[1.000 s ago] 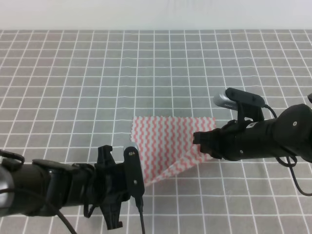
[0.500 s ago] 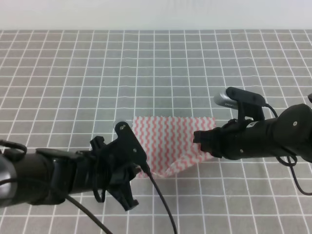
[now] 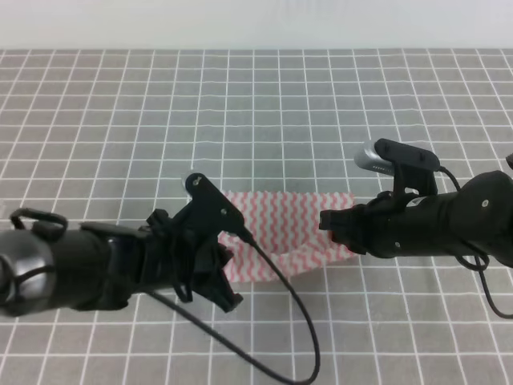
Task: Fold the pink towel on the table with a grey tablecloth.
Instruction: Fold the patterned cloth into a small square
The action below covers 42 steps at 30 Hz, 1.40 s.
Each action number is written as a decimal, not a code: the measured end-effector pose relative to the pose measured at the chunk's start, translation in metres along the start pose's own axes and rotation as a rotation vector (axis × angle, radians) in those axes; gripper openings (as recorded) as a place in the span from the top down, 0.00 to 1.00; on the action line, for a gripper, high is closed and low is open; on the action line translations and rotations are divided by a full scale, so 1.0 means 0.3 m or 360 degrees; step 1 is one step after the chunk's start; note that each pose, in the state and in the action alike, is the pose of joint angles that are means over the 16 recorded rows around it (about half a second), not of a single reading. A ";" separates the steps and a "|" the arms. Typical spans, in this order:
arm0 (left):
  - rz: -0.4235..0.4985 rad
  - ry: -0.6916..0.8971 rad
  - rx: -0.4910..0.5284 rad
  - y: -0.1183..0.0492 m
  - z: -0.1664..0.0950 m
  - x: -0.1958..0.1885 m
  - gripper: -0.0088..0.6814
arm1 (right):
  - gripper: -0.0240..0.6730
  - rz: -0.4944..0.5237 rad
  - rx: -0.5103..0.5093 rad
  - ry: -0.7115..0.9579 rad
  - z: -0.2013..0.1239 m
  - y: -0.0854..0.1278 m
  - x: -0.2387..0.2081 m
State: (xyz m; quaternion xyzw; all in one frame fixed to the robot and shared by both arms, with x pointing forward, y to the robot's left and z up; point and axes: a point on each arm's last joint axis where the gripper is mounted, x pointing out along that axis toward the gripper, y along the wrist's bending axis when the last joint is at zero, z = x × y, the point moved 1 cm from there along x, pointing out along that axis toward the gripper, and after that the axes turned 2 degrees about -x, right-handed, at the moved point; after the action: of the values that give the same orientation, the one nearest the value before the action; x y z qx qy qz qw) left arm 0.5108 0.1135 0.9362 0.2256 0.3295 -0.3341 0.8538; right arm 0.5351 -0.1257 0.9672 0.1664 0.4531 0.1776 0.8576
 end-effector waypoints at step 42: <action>0.0023 0.0009 -0.0066 0.022 0.044 0.090 0.99 | 0.99 -0.0060 0.0024 -0.0003 0.045 -0.057 0.047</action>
State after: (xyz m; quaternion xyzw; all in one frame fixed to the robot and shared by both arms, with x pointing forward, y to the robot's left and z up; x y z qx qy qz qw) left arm 0.5360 0.0986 0.9271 0.2111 0.3372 -0.3203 0.8597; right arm 0.5563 -0.1360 0.9566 0.1646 0.4567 0.1579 0.8599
